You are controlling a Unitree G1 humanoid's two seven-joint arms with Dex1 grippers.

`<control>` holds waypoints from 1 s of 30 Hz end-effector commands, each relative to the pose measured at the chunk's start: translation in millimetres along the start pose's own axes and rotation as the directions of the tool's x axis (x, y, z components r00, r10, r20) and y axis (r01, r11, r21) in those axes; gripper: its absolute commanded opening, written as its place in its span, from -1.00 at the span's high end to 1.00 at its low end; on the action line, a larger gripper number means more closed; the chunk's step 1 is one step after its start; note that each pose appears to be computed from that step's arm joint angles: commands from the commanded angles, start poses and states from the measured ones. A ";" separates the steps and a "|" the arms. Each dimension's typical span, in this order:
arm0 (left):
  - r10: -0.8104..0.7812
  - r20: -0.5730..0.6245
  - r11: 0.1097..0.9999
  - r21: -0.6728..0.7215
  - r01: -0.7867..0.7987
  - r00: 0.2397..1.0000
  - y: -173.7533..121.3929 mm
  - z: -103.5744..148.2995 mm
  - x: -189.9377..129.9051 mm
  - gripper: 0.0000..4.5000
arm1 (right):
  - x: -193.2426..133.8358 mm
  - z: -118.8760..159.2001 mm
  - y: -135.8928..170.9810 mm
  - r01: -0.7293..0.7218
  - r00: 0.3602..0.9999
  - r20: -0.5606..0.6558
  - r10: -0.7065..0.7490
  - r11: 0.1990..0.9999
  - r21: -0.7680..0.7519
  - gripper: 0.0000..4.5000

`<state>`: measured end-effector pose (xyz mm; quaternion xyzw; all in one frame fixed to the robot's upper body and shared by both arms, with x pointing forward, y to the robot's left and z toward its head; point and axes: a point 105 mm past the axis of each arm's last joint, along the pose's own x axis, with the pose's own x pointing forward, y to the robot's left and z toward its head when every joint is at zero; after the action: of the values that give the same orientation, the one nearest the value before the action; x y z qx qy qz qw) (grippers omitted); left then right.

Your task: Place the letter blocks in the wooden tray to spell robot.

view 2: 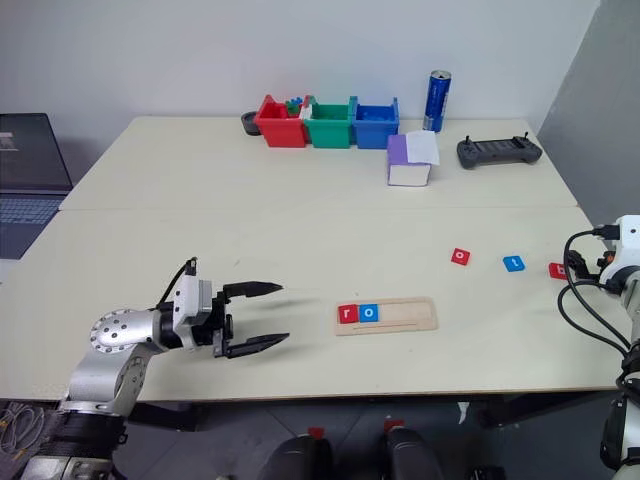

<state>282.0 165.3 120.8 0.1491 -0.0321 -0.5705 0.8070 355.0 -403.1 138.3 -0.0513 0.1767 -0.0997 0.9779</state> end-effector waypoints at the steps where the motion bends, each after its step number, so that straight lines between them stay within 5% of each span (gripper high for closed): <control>1: 0.031 0.041 0.999 0.036 -0.033 0.999 10.1 14.9 2.2 -0.98 | -2.3 19.0 -1.5 0.008 0.998 0.064 -0.007 1.000 -0.014 -1.00; 30: -0.047 0.031 0.998 -0.040 0.048 0.998 4.2 13.8 7.2 -0.98 | -15.3 0.7 -7.4 0.096 0.995 0.033 -0.099 0.991 0.092 -1.00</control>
<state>285.2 161.3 126.2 0.1177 -0.0094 -0.5839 0.8032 339.4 -407.8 130.0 -0.0227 0.1770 -0.1524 0.9721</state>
